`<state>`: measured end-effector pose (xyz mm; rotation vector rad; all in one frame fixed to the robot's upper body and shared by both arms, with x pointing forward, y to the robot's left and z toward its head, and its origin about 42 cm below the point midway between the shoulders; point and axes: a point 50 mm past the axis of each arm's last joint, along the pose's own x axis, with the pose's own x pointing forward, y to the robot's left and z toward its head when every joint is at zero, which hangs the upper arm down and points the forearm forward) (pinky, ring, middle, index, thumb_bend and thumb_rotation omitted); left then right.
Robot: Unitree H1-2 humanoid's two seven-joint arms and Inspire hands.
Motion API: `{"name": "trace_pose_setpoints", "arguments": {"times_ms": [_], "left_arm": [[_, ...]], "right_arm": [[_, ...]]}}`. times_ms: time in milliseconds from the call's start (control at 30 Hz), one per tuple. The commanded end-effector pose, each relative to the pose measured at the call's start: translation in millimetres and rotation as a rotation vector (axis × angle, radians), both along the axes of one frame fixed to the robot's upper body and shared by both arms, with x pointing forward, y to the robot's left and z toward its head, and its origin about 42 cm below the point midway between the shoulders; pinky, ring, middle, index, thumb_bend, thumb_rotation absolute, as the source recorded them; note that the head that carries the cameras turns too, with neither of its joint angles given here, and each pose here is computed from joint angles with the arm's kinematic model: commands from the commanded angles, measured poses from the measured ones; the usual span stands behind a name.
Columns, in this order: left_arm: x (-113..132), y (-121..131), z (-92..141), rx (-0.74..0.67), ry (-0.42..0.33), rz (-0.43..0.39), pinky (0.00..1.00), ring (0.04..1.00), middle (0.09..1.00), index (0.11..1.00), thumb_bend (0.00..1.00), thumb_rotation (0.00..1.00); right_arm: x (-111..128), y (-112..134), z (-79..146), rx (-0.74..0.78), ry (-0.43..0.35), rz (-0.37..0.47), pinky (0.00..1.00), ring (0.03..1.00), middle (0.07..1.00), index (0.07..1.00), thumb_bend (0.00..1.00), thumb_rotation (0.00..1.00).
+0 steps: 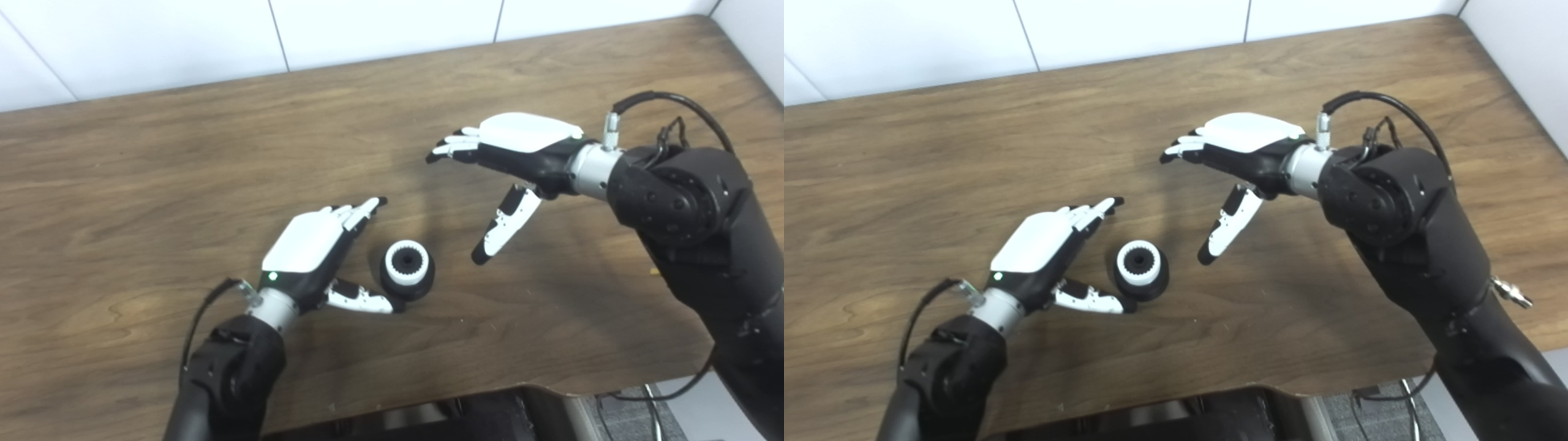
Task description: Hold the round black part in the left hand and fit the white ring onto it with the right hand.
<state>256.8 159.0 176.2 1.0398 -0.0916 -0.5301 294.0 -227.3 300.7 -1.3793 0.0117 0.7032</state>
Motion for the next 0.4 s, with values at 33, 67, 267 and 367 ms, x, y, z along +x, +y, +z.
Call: {"name": "trace_pose_setpoints", "arguments": {"times_ms": [33, 67, 267, 367], "left_arm": [[5, 13, 20, -0.043, -0.039, 0.005, 0.86, 0.923, 0.926, 0.968, 1.00, 0.50], [5, 15, 23, -0.054, -0.041, 0.006, 0.85, 0.924, 0.929, 0.970, 1.00, 0.50], [4, 32, 44, -0.129, -0.072, 0.000, 0.88, 0.947, 0.952, 0.993, 1.00, 0.46], [2, 41, 53, -0.138, -0.074, -0.010, 0.82, 0.942, 0.966, 1.000, 1.00, 0.47]], "right_arm": [[2, -4, 9, 0.012, -0.038, -0.016, 0.92, 1.000, 0.967, 0.922, 1.00, 0.48], [2, -5, 8, 0.013, -0.038, -0.017, 0.92, 1.000, 0.967, 0.922, 1.00, 0.48], [0, -9, 5, 0.034, -0.038, -0.034, 0.90, 1.000, 0.968, 0.928, 0.94, 0.60], [-3, -13, 3, 0.036, -0.034, -0.048, 0.90, 1.000, 0.973, 0.931, 0.91, 0.66]]}}
